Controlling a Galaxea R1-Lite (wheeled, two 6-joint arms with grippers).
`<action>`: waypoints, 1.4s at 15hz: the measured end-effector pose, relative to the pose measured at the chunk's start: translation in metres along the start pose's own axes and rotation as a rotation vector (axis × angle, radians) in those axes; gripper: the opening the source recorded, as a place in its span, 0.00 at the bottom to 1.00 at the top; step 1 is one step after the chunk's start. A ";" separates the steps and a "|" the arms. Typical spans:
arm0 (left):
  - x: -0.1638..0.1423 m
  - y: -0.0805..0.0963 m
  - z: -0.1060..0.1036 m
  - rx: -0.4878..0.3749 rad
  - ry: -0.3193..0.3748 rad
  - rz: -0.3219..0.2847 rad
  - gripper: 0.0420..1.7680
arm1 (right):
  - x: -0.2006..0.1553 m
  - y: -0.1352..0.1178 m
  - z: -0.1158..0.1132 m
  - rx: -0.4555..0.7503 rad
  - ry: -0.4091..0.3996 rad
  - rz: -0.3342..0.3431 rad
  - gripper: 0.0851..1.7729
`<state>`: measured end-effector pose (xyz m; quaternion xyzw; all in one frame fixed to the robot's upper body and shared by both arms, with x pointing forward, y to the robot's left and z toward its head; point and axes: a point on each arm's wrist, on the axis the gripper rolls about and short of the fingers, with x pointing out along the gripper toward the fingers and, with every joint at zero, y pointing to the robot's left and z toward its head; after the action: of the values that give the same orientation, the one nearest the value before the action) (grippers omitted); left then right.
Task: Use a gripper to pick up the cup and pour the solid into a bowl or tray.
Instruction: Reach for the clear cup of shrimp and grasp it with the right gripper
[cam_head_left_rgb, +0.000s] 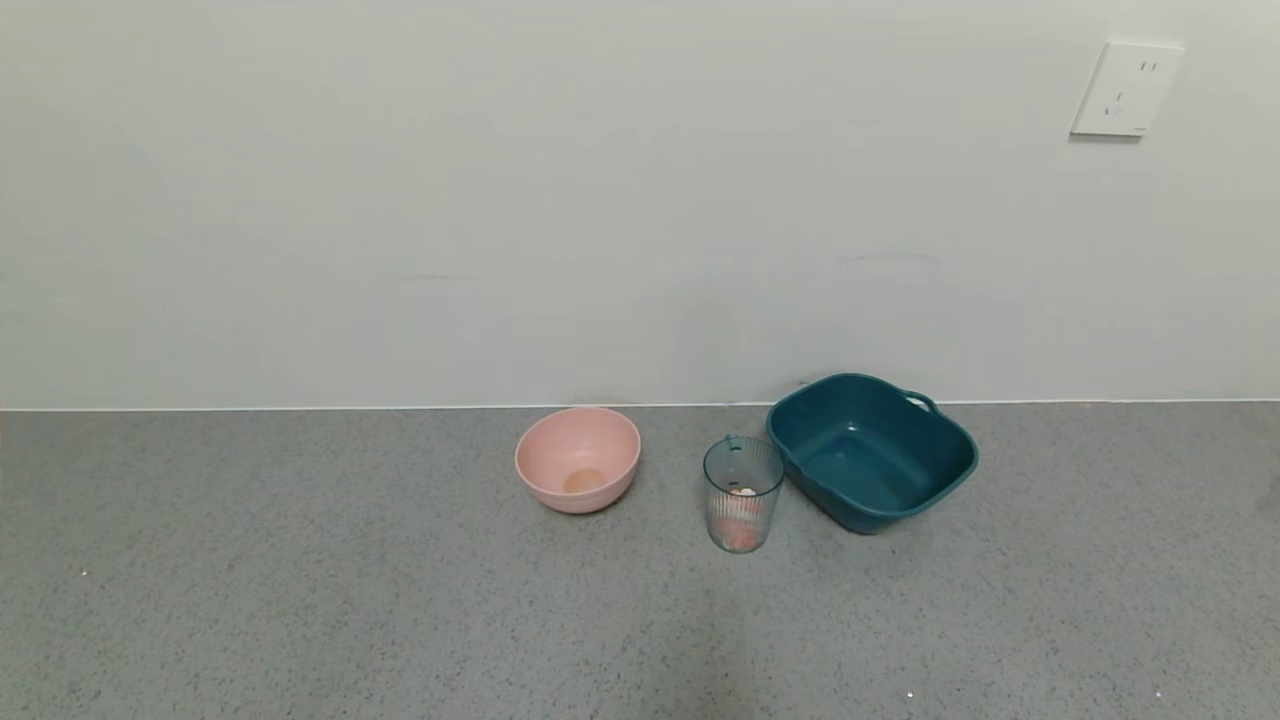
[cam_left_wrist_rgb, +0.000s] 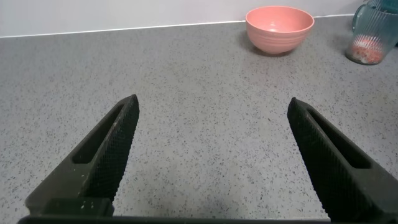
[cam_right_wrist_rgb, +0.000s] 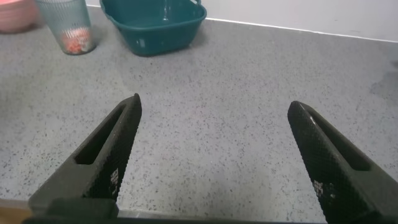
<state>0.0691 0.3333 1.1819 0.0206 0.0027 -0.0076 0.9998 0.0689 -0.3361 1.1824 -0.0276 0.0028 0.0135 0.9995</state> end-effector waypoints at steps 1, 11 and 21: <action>0.000 0.000 0.000 0.000 0.000 0.000 0.97 | -0.001 0.000 0.002 0.016 -0.008 0.001 0.96; 0.000 0.000 0.000 0.000 -0.001 0.000 0.97 | 0.002 -0.001 0.071 0.032 0.058 0.144 0.96; 0.000 0.000 0.000 0.000 0.000 0.000 0.97 | 0.121 0.010 0.166 0.035 0.168 0.401 0.96</action>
<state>0.0691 0.3333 1.1820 0.0204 0.0025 -0.0078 0.9998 0.1907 -0.3132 1.3469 -0.0102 0.0918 0.2094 0.9735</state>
